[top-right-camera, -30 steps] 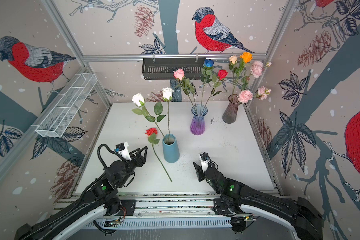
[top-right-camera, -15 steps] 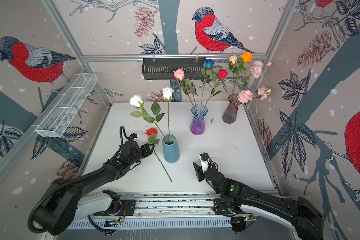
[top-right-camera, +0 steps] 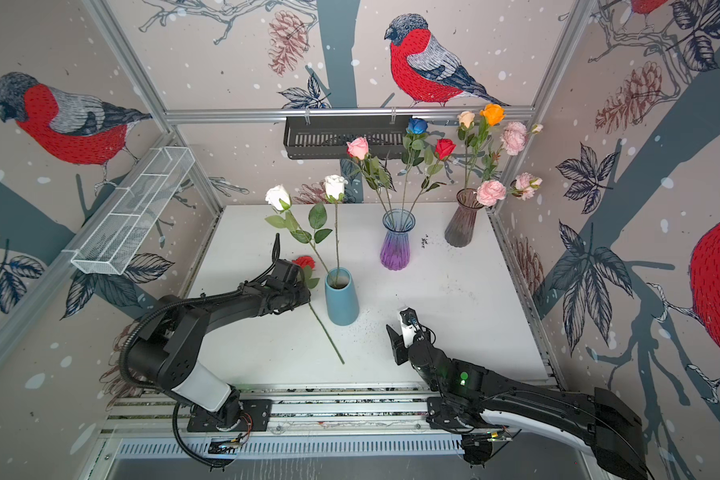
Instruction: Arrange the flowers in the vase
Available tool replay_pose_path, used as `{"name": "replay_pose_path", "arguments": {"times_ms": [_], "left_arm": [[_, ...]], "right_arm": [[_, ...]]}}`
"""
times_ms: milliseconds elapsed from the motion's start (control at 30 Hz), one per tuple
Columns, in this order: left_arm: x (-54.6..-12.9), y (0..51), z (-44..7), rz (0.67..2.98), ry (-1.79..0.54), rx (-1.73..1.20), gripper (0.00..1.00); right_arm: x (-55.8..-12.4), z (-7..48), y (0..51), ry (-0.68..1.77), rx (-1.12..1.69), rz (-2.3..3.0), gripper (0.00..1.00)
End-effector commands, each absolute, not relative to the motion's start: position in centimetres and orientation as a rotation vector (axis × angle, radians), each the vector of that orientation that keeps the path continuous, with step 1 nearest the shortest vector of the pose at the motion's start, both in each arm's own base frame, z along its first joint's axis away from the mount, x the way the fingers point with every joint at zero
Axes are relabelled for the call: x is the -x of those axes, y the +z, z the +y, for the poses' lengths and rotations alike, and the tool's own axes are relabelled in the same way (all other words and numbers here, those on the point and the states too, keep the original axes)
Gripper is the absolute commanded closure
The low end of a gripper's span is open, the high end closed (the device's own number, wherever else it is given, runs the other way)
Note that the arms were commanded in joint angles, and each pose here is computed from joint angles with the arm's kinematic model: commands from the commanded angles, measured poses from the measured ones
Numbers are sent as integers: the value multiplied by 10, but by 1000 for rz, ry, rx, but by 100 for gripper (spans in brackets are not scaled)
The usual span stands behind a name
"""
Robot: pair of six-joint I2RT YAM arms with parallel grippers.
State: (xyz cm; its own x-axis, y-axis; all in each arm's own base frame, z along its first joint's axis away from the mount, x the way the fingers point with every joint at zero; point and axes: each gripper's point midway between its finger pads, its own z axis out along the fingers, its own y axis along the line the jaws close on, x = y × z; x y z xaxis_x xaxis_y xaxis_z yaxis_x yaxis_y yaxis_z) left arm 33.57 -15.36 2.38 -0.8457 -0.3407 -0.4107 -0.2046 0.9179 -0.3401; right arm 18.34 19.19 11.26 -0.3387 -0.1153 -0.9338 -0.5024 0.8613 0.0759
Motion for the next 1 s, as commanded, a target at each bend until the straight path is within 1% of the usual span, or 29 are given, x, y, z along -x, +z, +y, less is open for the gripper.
{"name": "replay_pose_path", "arguments": {"times_ms": [0,133,167,233,267,300,333,467,533,633,767,833,900,967], "left_arm": [[-319,6,-142,2675,-283,432,56],[-321,9,-131,2654,-190,450,59],[-323,12,-127,2646,-155,455,64],[-325,18,-118,2632,-93,461,70],[-326,22,-114,2617,-77,468,76],[-327,26,-110,2603,-80,493,82],[-327,29,-110,2588,-97,512,84],[-329,45,-114,2501,-234,587,84],[-329,55,-117,2466,-306,617,83],[-328,78,-124,2404,-421,598,77],[-321,140,-135,2270,-583,446,69],[-311,180,-134,2167,-639,366,59],[-295,224,-132,2030,-699,259,42],[-274,264,-132,1872,-749,125,28]], "right_arm": [[-186,189,120,413,419,1874,53],[-186,187,122,412,403,1865,53],[-187,186,123,410,396,1863,53],[-187,183,123,405,381,1858,53],[-187,182,124,403,377,1856,53],[-187,182,124,402,371,1854,53],[-188,181,125,400,369,1853,53],[-189,180,123,387,360,1860,53],[-188,180,123,388,363,1861,53],[-188,180,124,388,363,1860,53],[-188,178,125,390,354,1861,53],[-188,177,128,397,343,1857,53],[-187,175,130,412,332,1845,53],[-186,173,134,433,318,1828,52]]}}
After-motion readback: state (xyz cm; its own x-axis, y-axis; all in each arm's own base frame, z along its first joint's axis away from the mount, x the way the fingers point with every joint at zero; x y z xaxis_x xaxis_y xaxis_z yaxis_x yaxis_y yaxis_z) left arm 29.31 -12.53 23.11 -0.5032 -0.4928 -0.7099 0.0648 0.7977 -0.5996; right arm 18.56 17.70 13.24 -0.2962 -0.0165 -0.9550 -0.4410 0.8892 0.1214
